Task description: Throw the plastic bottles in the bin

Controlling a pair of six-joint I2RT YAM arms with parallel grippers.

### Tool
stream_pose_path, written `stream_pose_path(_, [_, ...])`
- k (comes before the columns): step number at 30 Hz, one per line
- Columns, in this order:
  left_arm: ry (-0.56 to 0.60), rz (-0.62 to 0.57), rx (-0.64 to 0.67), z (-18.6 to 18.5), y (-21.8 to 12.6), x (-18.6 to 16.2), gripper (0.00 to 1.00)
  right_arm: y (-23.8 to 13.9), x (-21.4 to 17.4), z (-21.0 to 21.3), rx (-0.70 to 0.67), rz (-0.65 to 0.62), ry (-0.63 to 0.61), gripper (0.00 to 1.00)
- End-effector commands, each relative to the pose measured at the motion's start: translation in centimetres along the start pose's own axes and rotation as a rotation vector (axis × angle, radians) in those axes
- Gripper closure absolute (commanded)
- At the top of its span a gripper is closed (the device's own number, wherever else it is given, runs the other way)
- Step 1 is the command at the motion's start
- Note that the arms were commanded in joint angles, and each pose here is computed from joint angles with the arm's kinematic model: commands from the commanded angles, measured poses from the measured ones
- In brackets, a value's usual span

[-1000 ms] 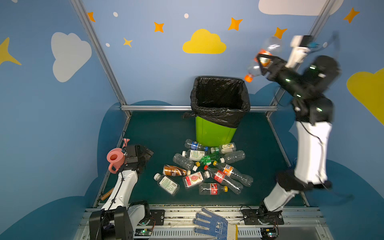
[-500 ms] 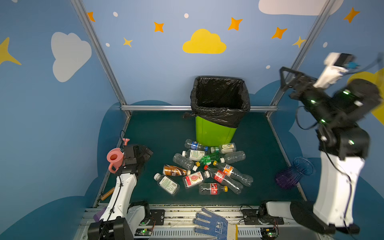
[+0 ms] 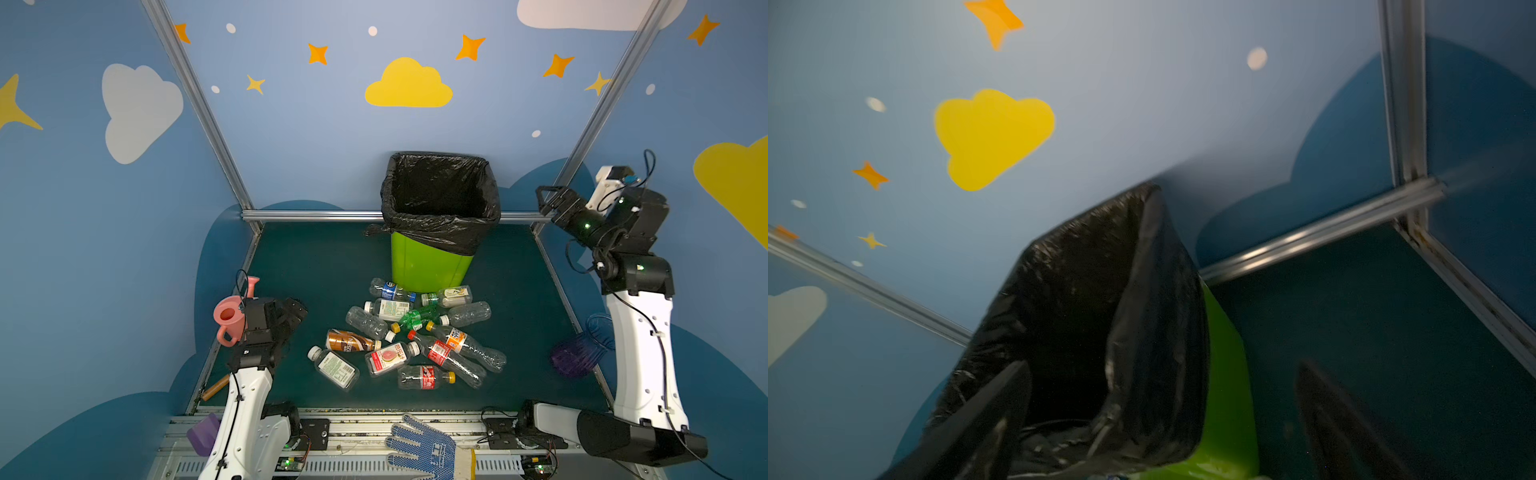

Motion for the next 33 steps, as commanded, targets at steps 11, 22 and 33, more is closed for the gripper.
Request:
stream_pose_path(11, [-0.052,0.122,0.033,2.0,-3.0,-5.8,0.0,-1.0,-14.7,-6.9,-0.105,0.22,0.193,0.02])
stream_pose_path(22, [0.09,0.138,0.224,4.3,-5.0,-8.8,0.0,-0.9,-18.5,-9.6,-0.168,0.274,0.258,0.02])
stream_pose_path(33, [0.245,0.131,0.305,3.3,-4.4,-12.6,0.0,-0.4,-19.8,-11.2,-0.184,0.303,0.313,0.02])
Point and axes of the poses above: each gripper's point midway between its finger pads, its own y axis out along the fingers, its own z axis along the line the jaws close on, x = y × z, the point moved 2 cm from there along -y, back along the fingers, and after that the axes turned 9 degrees about -y, right-handed, at the moved point
